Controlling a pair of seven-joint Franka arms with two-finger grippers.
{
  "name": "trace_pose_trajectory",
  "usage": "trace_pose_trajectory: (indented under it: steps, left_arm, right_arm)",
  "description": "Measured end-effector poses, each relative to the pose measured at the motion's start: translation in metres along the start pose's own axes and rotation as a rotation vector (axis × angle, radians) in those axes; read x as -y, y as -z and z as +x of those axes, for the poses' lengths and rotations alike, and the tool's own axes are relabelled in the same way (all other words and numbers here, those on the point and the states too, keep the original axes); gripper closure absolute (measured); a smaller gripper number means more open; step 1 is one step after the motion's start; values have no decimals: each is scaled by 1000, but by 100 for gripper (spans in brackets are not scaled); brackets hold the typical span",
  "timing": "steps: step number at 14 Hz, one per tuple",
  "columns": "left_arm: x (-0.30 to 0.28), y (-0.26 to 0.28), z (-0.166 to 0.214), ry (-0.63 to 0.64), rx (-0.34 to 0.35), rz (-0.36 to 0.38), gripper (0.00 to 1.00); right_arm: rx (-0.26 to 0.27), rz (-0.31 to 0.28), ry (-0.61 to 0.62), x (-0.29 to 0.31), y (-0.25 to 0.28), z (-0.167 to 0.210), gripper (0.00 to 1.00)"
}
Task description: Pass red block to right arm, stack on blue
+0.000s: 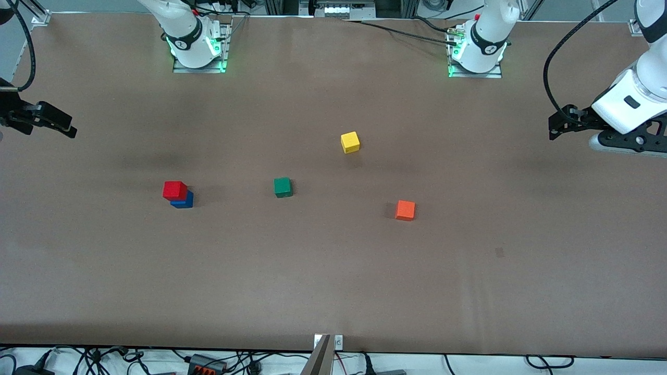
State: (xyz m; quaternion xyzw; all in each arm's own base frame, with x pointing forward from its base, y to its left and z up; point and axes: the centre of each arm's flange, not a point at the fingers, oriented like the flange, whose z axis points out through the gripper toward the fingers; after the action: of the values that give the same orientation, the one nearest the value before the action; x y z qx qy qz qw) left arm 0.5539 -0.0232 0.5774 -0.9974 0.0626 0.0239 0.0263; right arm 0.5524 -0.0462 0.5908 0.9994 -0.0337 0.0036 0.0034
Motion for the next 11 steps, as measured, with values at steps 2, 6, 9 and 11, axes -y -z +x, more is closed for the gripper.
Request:
trace_pose_trajectory:
  steps: [2, 6, 9, 11]
  left_arm:
    - [0, 0, 0, 0, 0, 0, 0]
    - [0, 0, 0, 0, 0, 0, 0]
    - [0, 0, 0, 0, 0, 0, 0]
    - [0, 0, 0, 0, 0, 0, 0]
  right_arm:
    - [1, 0, 4, 2, 0, 0, 0]
    - [16, 0, 6, 3, -1, -2, 0]
    - [18, 0, 6, 4, -1, -2, 0]
    - [18, 0, 6, 4, -1, -3, 0]
